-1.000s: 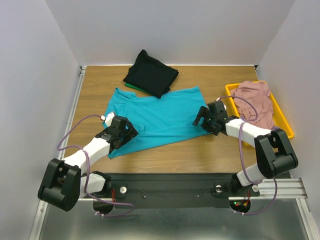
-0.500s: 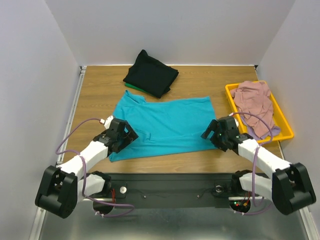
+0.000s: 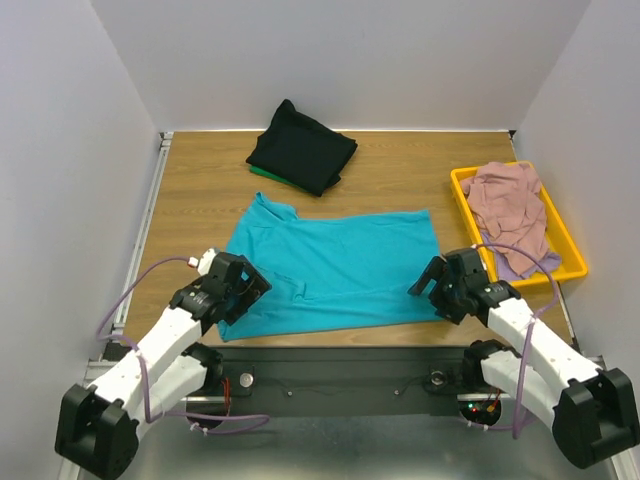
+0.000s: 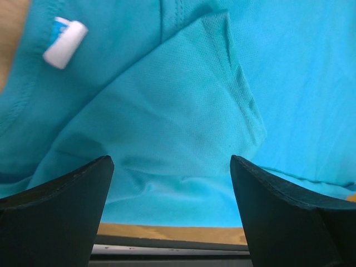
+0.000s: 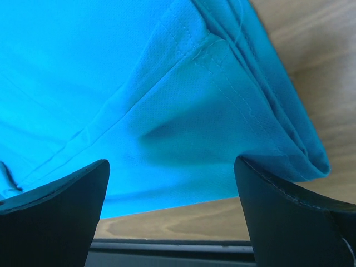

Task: Fold and stack the t-shirts
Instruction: Fold the tshirt

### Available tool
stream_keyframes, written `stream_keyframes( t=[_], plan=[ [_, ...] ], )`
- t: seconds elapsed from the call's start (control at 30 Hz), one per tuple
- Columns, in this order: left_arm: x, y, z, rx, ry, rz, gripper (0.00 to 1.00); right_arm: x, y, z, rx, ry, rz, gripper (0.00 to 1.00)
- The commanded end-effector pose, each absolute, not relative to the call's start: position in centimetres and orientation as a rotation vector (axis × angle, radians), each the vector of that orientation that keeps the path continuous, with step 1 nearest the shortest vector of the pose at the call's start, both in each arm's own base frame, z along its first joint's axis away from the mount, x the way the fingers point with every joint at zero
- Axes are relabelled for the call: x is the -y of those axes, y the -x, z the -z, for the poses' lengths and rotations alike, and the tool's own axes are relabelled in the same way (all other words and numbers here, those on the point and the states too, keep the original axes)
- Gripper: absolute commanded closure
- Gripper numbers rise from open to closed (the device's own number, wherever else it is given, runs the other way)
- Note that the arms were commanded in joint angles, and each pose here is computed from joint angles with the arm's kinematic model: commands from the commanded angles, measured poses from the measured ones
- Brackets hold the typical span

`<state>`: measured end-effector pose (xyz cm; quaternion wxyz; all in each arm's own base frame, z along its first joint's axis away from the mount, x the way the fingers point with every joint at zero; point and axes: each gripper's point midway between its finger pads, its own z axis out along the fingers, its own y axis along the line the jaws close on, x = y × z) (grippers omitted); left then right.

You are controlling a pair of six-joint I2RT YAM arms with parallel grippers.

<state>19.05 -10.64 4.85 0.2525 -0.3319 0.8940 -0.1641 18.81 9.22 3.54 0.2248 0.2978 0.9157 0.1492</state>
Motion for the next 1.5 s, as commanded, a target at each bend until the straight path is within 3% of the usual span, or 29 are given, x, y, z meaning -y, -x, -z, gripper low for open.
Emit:
stream_keyframes(
  t=[0.0, 0.23, 0.33, 0.5, 0.53, 0.83, 0.9, 1.1, 1.3, 1.47],
  plan=[
    [9.0, -19.3, -7.6, -2.327, 0.965, 0.393, 0.01, -8.3, -18.3, -4.8, -2.536, -0.787, -0.350, 0.00],
    [9.2, -26.1, -16.5, -2.086, 0.798, 0.388, 0.01, -7.8, -25.4, -14.9, -2.238, -0.683, -0.355, 0.00],
    [9.6, -29.5, -18.1, -2.060, 0.736, 0.335, 0.01, -7.9, -27.7, -16.2, -2.209, -0.668, -0.320, 0.00],
    [10.3, -35.8, -17.3, -2.139, 0.623, 0.198, 0.02, -8.7, -30.9, -15.8, -2.241, -0.622, -0.278, 0.00],
    [9.7, -40.9, -17.2, -2.159, 0.549, 0.072, 0.05, -8.9, -33.0, -15.2, -2.263, -0.599, -0.232, 0.00],
    [8.6, -49.0, -13.9, -2.219, 0.517, 0.028, 0.15, -8.2, -35.7, -13.8, -2.275, -0.605, -0.111, 0.00],
    [9.4, -50.6, -12.7, -2.252, 0.499, 0.049, 0.21, -8.3, -36.0, -13.0, -2.295, -0.603, -0.099, 0.00],
    [10.3, -53.5, -10.7, -2.258, 0.487, 0.070, 0.30, -8.6, -36.5, -11.2, -2.345, -0.586, -0.079, 0.00],
    [10.7, -53.6, -7.3, -2.335, 0.502, 0.058, 0.42, -9.1, -37.0, -10.5, -2.373, -0.569, -0.086, 0.00],
    [9.9, -52.3, -5.4, -2.374, 0.550, 0.000, 0.43, -9.2, -37.4, -10.6, -2.371, -0.571, -0.086, 0.00]
  ],
)
